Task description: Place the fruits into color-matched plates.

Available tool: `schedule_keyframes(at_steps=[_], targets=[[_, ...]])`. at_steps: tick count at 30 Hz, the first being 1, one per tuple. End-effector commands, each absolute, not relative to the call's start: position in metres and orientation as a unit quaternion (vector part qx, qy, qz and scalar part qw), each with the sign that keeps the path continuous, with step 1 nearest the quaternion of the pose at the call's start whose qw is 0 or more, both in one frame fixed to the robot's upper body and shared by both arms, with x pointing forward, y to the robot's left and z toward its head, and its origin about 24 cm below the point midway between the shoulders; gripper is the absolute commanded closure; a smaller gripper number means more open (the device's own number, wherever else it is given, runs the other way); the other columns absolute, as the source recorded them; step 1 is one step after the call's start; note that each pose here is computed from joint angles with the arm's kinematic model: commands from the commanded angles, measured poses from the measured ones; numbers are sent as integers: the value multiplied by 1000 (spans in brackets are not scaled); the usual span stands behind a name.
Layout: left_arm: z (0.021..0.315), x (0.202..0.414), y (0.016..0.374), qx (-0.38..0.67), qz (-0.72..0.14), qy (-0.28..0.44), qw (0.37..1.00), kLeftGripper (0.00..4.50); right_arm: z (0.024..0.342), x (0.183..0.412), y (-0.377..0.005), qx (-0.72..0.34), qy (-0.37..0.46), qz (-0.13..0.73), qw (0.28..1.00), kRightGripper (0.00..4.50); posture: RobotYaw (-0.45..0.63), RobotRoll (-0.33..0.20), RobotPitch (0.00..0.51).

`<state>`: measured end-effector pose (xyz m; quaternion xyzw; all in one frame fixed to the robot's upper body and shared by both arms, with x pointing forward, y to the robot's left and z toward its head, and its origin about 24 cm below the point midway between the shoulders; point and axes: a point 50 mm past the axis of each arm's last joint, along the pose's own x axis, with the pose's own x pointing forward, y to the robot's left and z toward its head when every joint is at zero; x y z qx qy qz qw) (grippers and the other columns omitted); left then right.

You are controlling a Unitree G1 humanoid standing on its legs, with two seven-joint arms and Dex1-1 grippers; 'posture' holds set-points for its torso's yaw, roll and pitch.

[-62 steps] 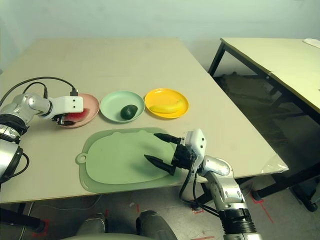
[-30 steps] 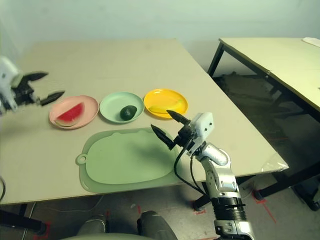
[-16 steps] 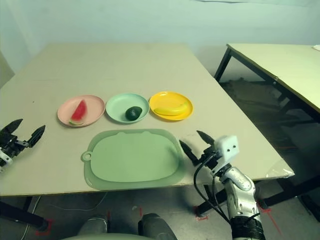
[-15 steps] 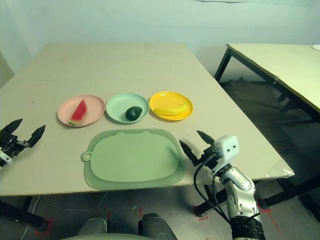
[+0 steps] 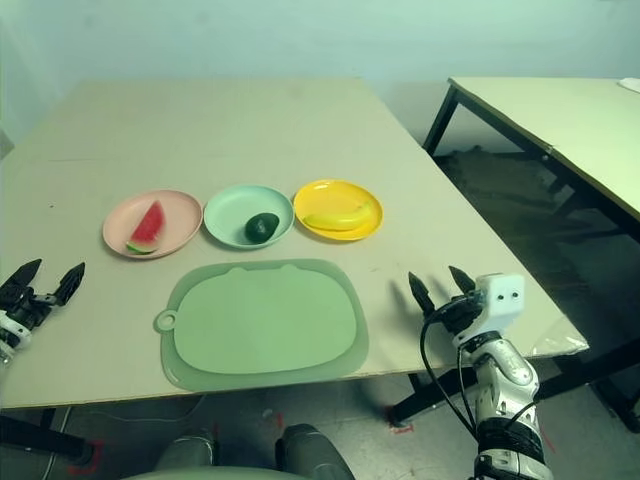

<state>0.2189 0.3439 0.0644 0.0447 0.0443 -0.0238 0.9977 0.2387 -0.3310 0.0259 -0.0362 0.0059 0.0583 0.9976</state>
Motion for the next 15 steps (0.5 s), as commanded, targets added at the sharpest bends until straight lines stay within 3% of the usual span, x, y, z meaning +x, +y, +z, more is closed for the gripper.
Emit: schedule_keyframes(at_steps=[1,6,15], targets=[[61,216,345,56,-29,60,996,20,27,240,-337,-49,6,43,998,0,29,0,53],[62,211,345,60,-24,59,996,20,26,241,-341,-59,12,42,997,0,56,0,65],[66,207,346,61,-13,51,997,20,19,244,-339,-59,21,38,997,0,72,0,40]])
